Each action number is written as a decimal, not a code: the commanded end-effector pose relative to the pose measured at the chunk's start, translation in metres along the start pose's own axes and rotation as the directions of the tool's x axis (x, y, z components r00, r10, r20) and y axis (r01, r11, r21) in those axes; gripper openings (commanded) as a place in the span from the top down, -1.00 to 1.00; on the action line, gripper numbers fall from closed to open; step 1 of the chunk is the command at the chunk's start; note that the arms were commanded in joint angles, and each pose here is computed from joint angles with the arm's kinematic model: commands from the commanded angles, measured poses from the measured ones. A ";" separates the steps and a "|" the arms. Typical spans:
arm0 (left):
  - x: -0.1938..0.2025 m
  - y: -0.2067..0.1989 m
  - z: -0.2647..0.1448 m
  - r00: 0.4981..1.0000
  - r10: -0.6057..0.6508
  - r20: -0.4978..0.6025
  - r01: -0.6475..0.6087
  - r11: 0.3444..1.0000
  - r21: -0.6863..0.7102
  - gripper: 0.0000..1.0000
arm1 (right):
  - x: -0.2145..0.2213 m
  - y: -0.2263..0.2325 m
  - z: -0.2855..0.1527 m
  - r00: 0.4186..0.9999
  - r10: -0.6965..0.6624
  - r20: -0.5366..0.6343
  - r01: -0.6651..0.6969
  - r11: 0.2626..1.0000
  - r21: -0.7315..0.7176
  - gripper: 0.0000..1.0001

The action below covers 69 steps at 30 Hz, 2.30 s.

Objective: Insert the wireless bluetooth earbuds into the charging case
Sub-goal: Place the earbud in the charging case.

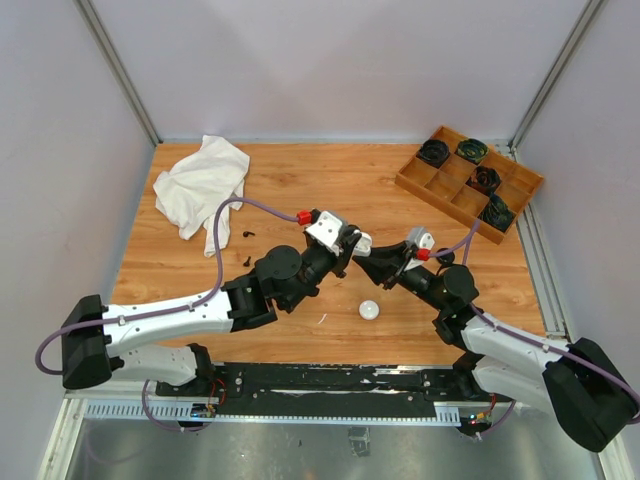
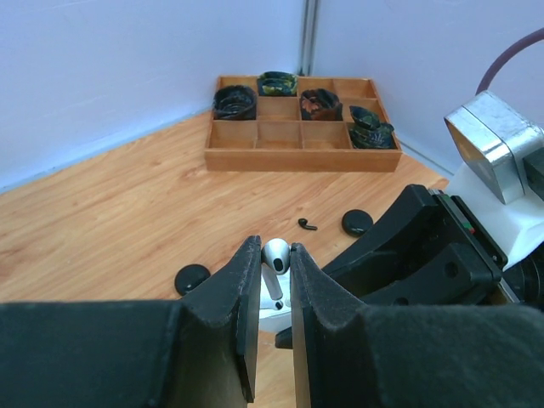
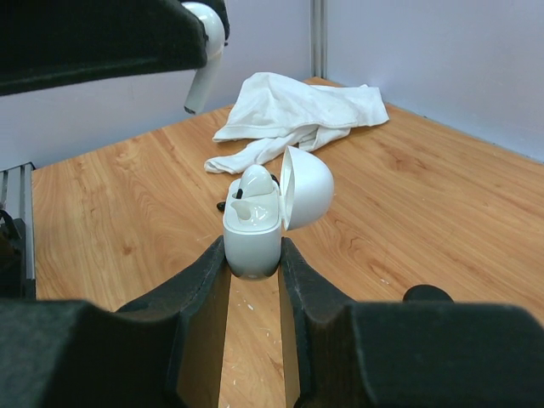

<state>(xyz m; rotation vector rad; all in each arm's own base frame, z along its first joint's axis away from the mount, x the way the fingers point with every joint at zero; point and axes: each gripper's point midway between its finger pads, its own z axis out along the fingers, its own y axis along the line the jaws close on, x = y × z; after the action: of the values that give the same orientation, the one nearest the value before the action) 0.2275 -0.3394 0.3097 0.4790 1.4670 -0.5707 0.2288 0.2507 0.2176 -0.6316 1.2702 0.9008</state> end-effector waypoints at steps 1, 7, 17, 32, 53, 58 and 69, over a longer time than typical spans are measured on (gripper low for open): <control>-0.005 -0.014 0.003 0.999 -0.012 0.047 0.010 0.999 0.054 0.67 | -0.032 -0.001 0.003 0.995 -0.028 0.099 0.029 1.000 -0.008 0.90; 0.003 -0.017 0.006 0.999 0.002 0.040 -0.004 0.998 0.060 0.67 | -0.034 0.000 0.002 0.994 -0.028 0.106 0.030 0.999 -0.012 0.90; 0.016 -0.021 0.010 0.999 0.014 0.030 -0.016 0.997 0.070 0.67 | -0.037 0.002 0.001 0.993 -0.031 0.111 0.033 0.999 -0.020 0.89; 0.020 -0.016 0.007 0.999 0.018 0.030 -0.019 0.998 0.052 0.66 | -0.037 0.000 -0.002 0.992 -0.037 0.118 0.038 0.999 -0.002 0.90; 0.031 -0.016 0.004 1.000 0.029 -0.011 -0.028 0.998 0.060 0.63 | -0.037 0.000 -0.002 0.992 -0.038 0.117 0.038 0.999 0.000 0.89; 0.039 -0.015 0.003 0.999 0.019 -0.037 -0.017 0.998 0.054 0.63 | -0.037 0.000 -0.003 0.992 -0.038 0.118 0.038 0.999 0.002 0.89; 0.051 -0.014 0.001 0.997 -0.008 -0.083 0.011 0.999 0.039 0.49 | -0.037 -0.001 -0.004 0.992 -0.042 0.121 0.041 0.999 0.008 0.89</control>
<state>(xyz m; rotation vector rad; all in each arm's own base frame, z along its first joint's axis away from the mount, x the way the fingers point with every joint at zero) 0.2210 -0.3555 0.2783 0.5187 1.4741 -0.6253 0.2222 0.2495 0.2268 -0.6316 1.2442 0.9220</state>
